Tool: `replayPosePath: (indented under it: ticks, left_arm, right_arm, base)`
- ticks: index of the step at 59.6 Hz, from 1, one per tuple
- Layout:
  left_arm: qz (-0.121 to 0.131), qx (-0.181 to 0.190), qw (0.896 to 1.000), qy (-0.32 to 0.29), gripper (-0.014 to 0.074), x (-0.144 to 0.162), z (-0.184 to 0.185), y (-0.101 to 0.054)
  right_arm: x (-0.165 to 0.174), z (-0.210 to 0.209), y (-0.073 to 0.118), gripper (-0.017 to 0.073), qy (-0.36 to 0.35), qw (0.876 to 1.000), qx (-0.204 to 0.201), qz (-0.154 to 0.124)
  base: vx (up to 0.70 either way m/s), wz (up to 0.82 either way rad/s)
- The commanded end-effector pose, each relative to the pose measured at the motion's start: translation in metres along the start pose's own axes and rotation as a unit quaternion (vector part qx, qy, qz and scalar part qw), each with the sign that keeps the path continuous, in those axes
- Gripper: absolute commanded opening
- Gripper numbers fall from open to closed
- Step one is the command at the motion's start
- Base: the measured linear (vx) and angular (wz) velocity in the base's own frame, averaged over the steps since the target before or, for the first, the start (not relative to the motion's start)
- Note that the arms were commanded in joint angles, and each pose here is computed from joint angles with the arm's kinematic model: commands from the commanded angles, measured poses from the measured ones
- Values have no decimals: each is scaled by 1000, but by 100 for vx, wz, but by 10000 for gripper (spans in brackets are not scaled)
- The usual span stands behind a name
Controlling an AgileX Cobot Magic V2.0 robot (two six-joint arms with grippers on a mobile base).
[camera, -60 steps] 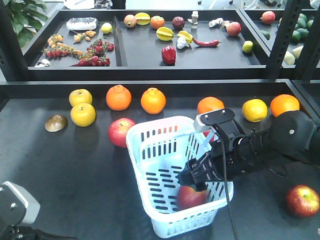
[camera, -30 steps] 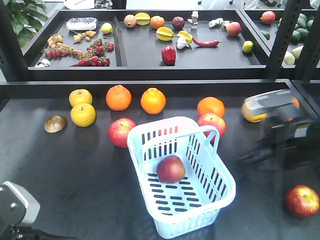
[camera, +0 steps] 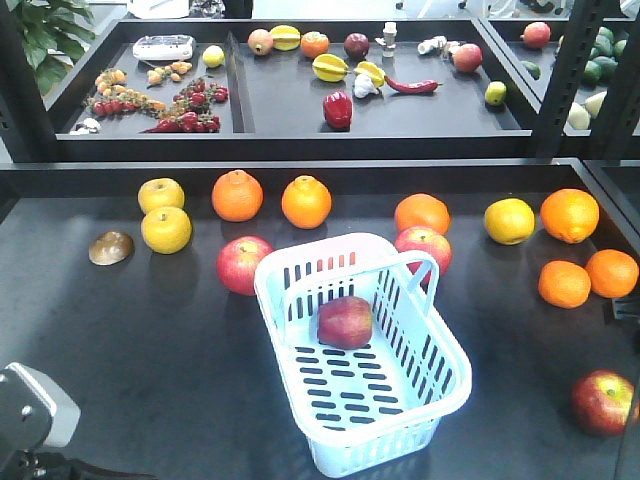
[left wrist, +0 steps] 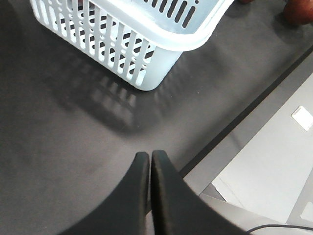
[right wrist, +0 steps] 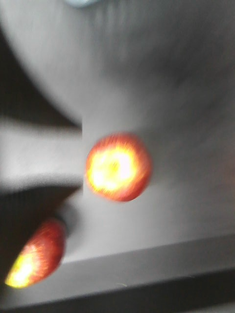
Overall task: Pick three apples into basket with both arms
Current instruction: 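Move the right gripper back to another red apple and grasp it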
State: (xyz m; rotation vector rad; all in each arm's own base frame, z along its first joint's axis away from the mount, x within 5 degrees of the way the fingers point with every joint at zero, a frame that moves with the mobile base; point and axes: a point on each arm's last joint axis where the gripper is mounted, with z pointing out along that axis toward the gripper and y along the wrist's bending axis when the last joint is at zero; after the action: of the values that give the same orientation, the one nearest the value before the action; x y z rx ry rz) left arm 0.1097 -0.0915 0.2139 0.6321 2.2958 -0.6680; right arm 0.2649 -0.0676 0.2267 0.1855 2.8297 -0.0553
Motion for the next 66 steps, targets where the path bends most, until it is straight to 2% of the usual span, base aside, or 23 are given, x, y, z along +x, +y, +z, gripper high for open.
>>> replayPosePath:
  ticks: [1,7,10,16,28,50,66]
  left_arm:
    - [-11,0,999,-32,-6,-11,-4,-2]
    - [-11,0,999,-32,-6,-11,-4,-2]
    - [-11,0,999,-32,-6,-11,-4,-2]
    - [-11,0,999,-32,-6,-11,-4,-2]
    - [-11,0,999,-32,-6,-11,-4,-2]
    - [-11,0,999,-32,-6,-11,-4,-2]
    - [-11,0,999,-33,-6,-11,-4,-2]
  right_arm:
    - [-17,9,-8,555,-2,1000,5,2]
    - [-25,32,-10,730,41,999,4,17]
    - [-30,40,-11,729,55,998,3,22]
    - [-36,55,-13,722,83,996,2,12]
    - [-45,75,-15,697,93,996,1,13]
    - [-40,115,-18,680,126,992,7,-1]
    - [-38,133,-17,620,131,991,7,-8]
  base:
    - [0,0]
    - [0,0]
    - [0,0]
    - [0,0]
    - [0,0]
    - [0,0]
    - [0,0]
